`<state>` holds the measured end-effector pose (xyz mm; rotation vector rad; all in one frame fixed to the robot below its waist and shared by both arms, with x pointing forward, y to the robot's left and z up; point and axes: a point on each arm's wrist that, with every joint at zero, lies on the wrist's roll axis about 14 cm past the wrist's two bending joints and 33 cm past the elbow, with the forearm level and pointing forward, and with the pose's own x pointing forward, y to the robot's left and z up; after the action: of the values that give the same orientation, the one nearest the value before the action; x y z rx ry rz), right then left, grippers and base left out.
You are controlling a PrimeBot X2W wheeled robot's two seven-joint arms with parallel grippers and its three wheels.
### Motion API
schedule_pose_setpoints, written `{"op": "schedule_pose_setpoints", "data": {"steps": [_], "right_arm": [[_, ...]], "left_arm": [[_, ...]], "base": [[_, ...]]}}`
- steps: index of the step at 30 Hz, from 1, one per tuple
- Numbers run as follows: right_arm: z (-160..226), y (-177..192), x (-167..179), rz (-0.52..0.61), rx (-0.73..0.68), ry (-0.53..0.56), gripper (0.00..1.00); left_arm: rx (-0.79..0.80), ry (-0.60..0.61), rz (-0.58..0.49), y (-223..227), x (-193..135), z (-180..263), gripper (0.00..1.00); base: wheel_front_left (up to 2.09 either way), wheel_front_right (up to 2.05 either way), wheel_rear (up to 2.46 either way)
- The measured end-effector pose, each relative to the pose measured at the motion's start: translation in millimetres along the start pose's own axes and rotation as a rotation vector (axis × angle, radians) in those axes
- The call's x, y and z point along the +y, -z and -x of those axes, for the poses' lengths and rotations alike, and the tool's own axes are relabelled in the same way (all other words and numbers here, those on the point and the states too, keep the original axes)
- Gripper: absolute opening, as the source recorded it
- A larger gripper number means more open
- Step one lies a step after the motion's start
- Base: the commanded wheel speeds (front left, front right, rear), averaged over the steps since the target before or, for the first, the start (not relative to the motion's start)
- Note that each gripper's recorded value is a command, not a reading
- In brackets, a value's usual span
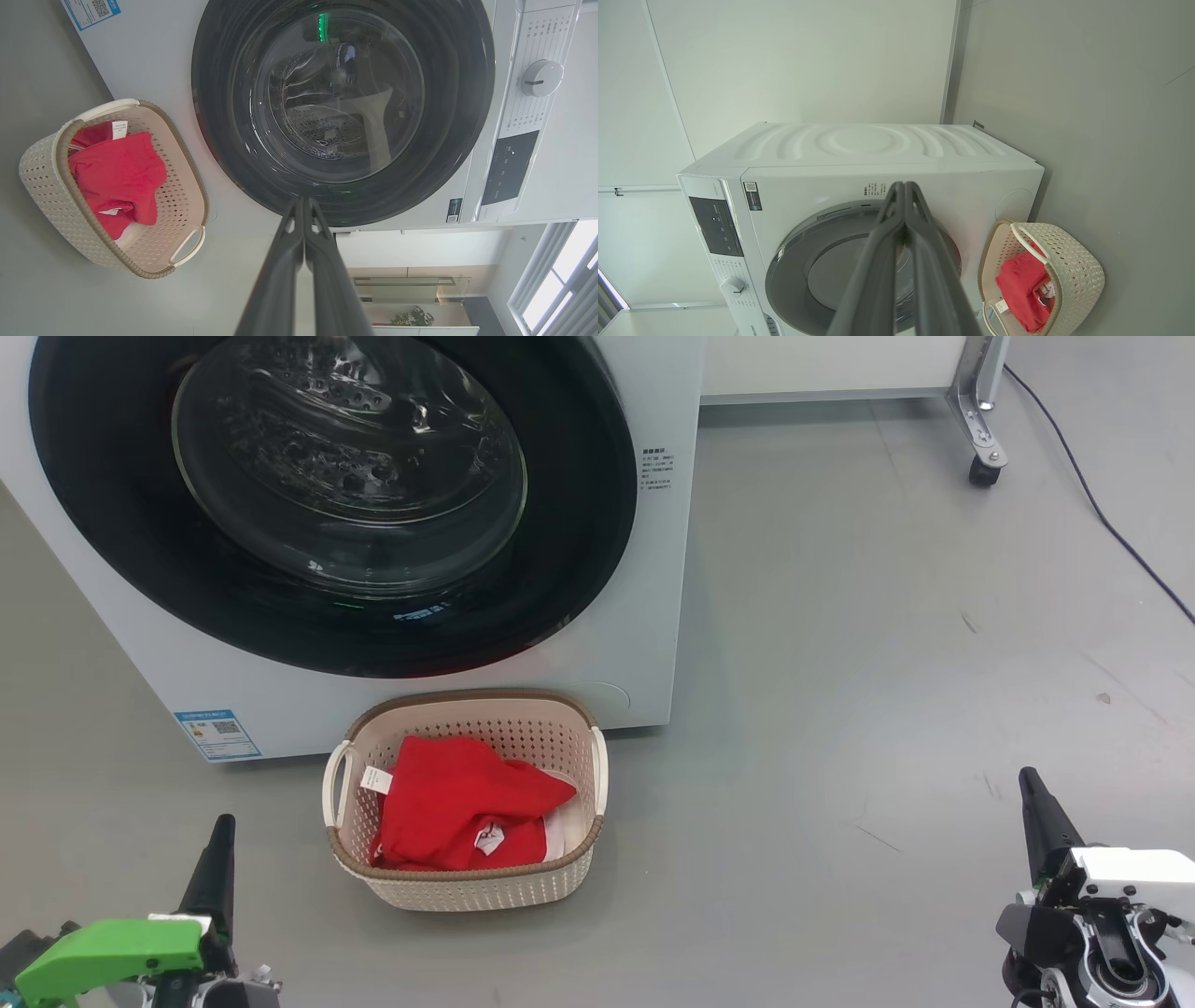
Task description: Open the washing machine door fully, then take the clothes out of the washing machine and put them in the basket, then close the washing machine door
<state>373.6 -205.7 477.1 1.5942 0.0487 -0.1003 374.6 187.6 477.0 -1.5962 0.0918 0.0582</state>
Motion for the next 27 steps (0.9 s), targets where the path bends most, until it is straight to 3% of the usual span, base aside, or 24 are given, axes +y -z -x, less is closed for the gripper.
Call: {"op": "schedule_pose_setpoints", "data": {"steps": [27], "right_arm": [[0.0, 0.3, 0.0, -0.002, -0.001, 0.000, 0.00]], "left_arm": [[-0.001, 0.000, 0.001, -0.3, -0.1, 0.0, 0.00]], "base": [[0.00, 0.00, 0.00]]}}
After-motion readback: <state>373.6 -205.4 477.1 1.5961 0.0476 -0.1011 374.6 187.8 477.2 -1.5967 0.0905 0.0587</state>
